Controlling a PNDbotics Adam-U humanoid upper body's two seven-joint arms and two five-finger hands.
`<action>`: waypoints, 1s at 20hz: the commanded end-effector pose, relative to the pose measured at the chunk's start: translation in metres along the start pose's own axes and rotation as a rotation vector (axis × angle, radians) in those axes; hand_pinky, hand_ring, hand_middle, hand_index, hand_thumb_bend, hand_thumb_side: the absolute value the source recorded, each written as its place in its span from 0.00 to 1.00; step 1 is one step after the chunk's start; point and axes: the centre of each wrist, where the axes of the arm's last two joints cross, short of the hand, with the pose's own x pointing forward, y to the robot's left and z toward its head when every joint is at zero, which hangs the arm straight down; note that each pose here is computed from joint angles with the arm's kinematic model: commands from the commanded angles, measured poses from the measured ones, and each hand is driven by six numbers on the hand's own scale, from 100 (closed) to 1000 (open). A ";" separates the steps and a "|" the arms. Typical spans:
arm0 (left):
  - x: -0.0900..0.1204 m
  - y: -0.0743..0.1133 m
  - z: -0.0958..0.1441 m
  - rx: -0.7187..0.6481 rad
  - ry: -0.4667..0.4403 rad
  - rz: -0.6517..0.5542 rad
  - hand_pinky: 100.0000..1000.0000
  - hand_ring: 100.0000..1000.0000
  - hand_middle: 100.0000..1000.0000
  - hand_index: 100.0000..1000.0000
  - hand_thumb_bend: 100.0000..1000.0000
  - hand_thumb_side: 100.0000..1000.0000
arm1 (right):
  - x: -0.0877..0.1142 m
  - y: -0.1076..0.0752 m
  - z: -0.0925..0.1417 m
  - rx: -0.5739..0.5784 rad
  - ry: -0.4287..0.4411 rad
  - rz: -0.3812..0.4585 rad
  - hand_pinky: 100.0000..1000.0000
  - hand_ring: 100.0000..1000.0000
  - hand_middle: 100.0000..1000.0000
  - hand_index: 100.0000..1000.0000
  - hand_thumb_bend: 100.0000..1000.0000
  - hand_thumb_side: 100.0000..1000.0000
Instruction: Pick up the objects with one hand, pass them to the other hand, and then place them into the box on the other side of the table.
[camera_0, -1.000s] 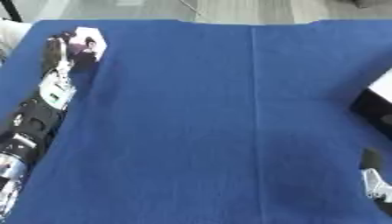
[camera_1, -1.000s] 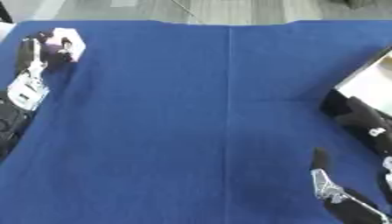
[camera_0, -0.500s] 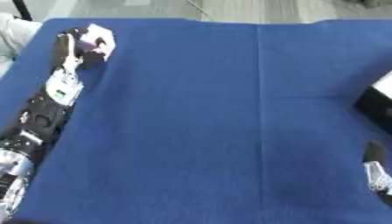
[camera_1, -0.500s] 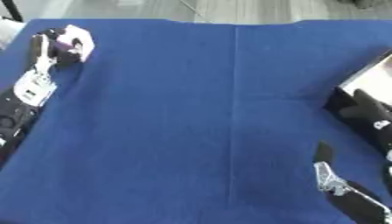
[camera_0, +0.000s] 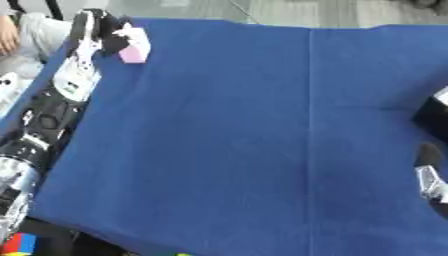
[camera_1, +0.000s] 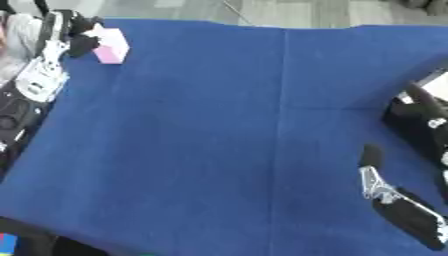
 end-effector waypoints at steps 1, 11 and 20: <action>0.021 0.019 -0.007 0.004 -0.086 -0.004 0.54 0.36 0.30 0.41 0.00 0.24 | 0.003 -0.006 -0.003 -0.011 -0.019 0.013 0.81 0.84 0.66 0.96 0.00 0.36; -0.011 0.039 -0.009 0.141 0.133 -0.203 0.76 0.78 0.78 0.88 0.00 0.89 | 0.004 -0.004 -0.001 0.006 -0.009 -0.001 0.81 0.84 0.66 0.97 0.00 0.35; -0.027 0.028 -0.014 0.162 0.259 -0.321 0.76 0.78 0.78 0.89 0.09 0.95 | 0.003 -0.006 -0.002 -0.018 -0.010 -0.023 0.81 0.84 0.65 0.97 0.00 0.34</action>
